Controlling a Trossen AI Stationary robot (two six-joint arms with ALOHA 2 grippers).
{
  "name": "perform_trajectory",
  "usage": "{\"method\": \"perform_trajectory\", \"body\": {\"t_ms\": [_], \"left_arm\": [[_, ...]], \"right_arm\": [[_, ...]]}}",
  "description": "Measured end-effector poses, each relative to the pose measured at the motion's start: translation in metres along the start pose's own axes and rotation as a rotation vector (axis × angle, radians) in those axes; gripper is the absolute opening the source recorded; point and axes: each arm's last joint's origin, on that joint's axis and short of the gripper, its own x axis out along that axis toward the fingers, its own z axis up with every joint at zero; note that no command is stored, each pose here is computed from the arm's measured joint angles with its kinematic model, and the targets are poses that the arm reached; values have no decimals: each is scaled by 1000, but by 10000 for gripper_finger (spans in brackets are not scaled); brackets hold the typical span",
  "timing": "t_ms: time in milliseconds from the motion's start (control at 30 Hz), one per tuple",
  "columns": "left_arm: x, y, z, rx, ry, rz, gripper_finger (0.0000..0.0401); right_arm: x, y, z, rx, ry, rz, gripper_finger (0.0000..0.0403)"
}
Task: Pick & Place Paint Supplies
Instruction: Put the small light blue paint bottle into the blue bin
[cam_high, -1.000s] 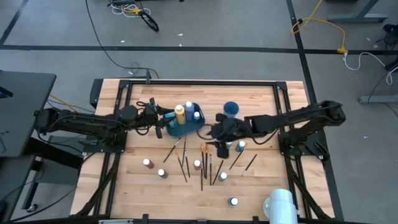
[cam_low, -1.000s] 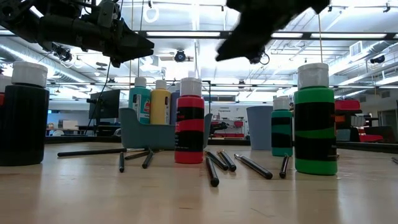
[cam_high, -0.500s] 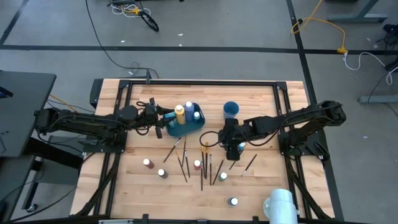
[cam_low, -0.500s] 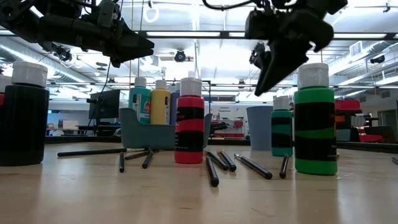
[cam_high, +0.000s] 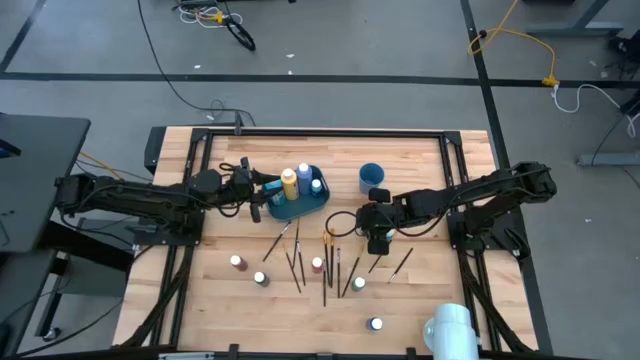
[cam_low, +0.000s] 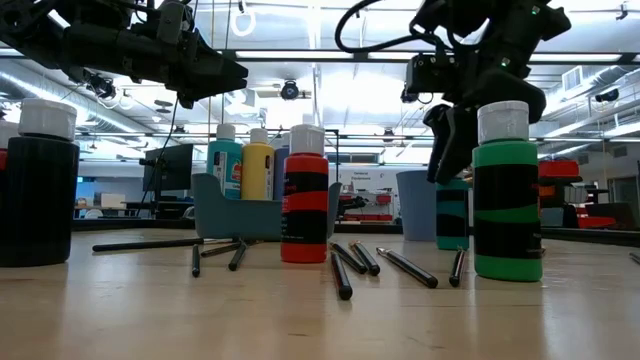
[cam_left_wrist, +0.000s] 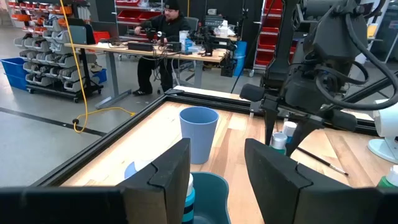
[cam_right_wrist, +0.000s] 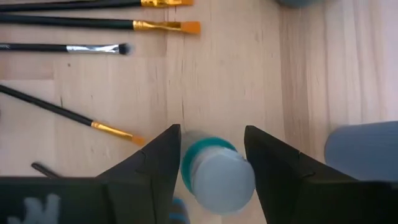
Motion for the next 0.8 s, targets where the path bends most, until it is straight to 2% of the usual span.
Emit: {"method": "perform_trajectory", "body": {"t_ms": [133, 333, 467, 633, 800], "left_arm": [[0, 0, 0, 0, -1, 0, 163], [0, 0, 0, 0, -1, 1, 163], [0, 0, 0, 0, -1, 0, 163], [0, 0, 0, 9, -1, 1, 163], [0, 0, 0, 9, -1, 0, 163]], "right_arm": [[0, 0, 0, 11, 2, -11, 162], [-1, -2, -1, 71, 12, -4, 111], [0, -2, 1, 84, -9, -1, 110], [-1, 0, 20, 92, -192, 15, 123], [-14, -1, 48, 58, -466, -51, 111]]}}
